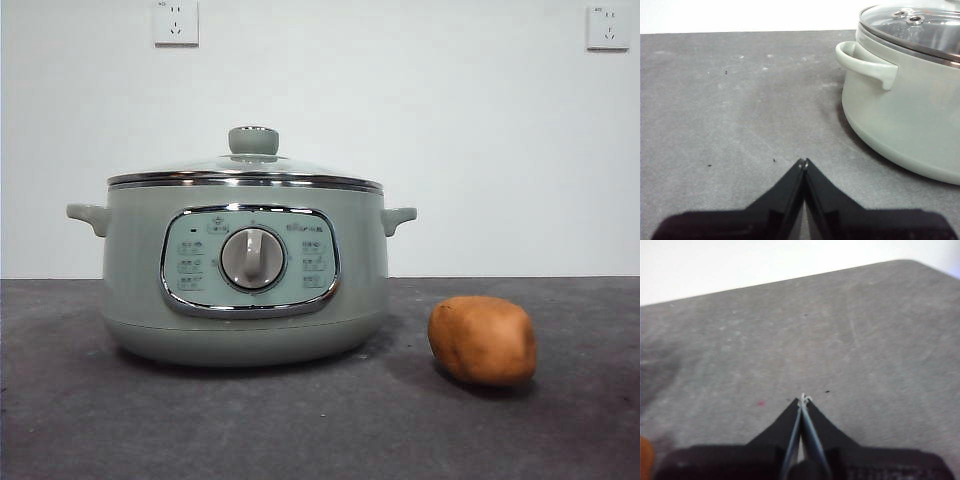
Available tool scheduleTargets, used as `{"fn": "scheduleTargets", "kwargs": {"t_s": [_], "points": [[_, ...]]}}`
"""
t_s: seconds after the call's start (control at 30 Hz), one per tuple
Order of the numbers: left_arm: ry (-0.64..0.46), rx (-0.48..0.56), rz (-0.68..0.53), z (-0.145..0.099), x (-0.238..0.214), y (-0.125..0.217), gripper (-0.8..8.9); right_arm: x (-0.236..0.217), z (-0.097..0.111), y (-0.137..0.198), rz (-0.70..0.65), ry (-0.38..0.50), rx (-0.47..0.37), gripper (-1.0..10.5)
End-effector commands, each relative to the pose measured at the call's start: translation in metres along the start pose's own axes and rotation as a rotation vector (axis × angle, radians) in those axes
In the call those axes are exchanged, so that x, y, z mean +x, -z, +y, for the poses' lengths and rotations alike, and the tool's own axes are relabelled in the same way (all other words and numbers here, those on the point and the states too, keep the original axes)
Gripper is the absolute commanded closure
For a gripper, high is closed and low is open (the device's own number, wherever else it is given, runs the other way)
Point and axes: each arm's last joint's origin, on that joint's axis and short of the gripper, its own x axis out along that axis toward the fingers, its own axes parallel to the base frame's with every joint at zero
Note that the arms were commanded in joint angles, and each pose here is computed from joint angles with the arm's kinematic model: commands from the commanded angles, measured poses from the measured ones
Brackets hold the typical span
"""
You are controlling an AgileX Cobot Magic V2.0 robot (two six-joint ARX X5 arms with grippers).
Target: Pick up the potato,open the lid,put the potato in the pot,close the lid
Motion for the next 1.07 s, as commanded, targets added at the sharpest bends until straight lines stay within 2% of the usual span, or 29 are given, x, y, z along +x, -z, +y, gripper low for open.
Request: {"fn": "scheduleTargets", "kwargs": {"t_s": [0.03,0.17,0.37,0.47,0.67,0.9,0.97,1.07], "points": [[0.006,0.006,0.009,0.0,0.001,0.003,8.16,0.0,0.001,0.0,0.016,-0.035,0.101,9.5],[0.051,-0.004,0.003,-0.001,0.0,0.001,8.19,-0.004,0.003,-0.006,0.018,-0.085,0.133,9.5],[0.075,-0.074,-0.021,-0.002,-0.003,-0.009,8.19,-0.011,0.008,-0.023,-0.017,-0.161,0.2,9.5],[0.087,-0.078,-0.039,-0.003,-0.006,-0.018,8.19,-0.016,0.011,-0.033,-0.023,-0.228,0.223,9.5],[0.13,-0.075,-0.05,-0.005,-0.01,-0.041,8.19,-0.021,0.018,-0.054,0.008,-0.363,0.216,9.5],[0.212,-0.082,0.012,-0.009,-0.008,-0.073,8.13,-0.019,0.026,-0.083,0.073,-0.459,0.212,9.4],[0.25,-0.089,0.049,-0.01,-0.007,-0.083,8.13,-0.017,0.029,-0.093,0.096,-0.49,0.21,8.8],[0.294,-0.1,0.104,-0.011,-0.003,-0.099,8.07,-0.013,0.033,-0.106,0.14,-0.538,0.214,7.1]]}}
